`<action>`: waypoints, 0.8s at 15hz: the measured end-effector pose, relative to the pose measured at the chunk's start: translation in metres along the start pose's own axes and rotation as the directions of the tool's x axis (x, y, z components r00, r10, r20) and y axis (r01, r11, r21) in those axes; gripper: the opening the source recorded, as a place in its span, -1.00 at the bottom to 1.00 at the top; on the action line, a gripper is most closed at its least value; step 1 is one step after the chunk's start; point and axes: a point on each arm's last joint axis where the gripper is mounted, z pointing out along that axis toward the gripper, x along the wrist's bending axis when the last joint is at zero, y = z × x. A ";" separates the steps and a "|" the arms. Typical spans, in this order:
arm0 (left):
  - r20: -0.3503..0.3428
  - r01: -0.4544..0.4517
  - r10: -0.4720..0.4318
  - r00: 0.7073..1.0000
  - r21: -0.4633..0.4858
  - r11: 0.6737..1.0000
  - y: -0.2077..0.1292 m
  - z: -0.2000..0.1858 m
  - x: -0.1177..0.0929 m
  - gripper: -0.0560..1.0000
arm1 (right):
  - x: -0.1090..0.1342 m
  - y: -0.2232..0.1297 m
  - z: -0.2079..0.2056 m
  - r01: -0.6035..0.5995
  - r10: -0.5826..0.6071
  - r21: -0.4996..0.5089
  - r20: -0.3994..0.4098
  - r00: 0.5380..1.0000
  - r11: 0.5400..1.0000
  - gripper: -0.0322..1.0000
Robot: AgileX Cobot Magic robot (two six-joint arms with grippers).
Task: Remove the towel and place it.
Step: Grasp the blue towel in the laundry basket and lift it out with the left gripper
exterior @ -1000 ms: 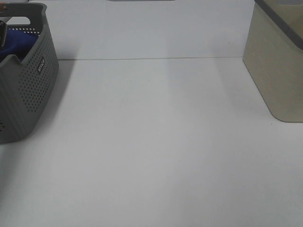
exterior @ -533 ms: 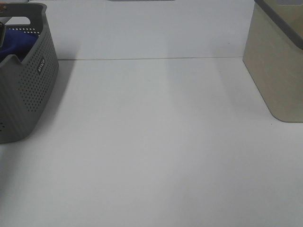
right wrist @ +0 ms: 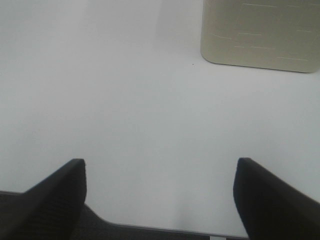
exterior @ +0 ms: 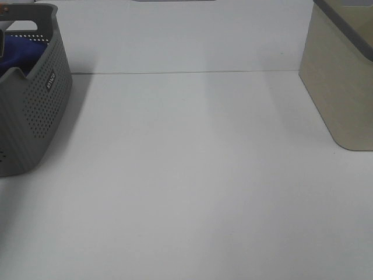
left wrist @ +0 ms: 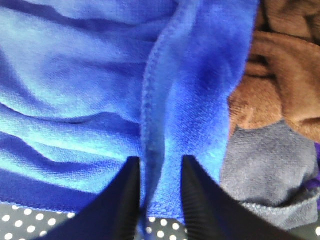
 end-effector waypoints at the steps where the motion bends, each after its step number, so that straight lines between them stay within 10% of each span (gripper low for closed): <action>1: -0.001 -0.016 0.016 1.000 0.002 1.000 0.000 0.000 0.000 -0.61 | 0.000 0.000 0.000 0.000 0.000 0.000 0.000 1.000 1.000 0.59; 3: -0.007 -0.054 0.054 0.998 0.024 0.998 -0.002 0.000 0.001 -0.89 | 0.000 0.000 0.000 0.000 0.000 0.000 0.000 1.000 1.000 0.59; 8: 0.006 -0.008 0.008 1.000 0.065 0.998 -0.009 -0.012 0.000 -0.89 | 0.000 0.000 0.000 0.000 0.000 0.000 0.000 1.000 1.000 0.59; 12: -0.130 0.116 -0.110 0.985 0.034 0.993 -0.024 -0.078 0.007 -0.89 | 0.000 0.000 0.000 0.000 0.000 0.000 0.000 1.000 1.000 0.59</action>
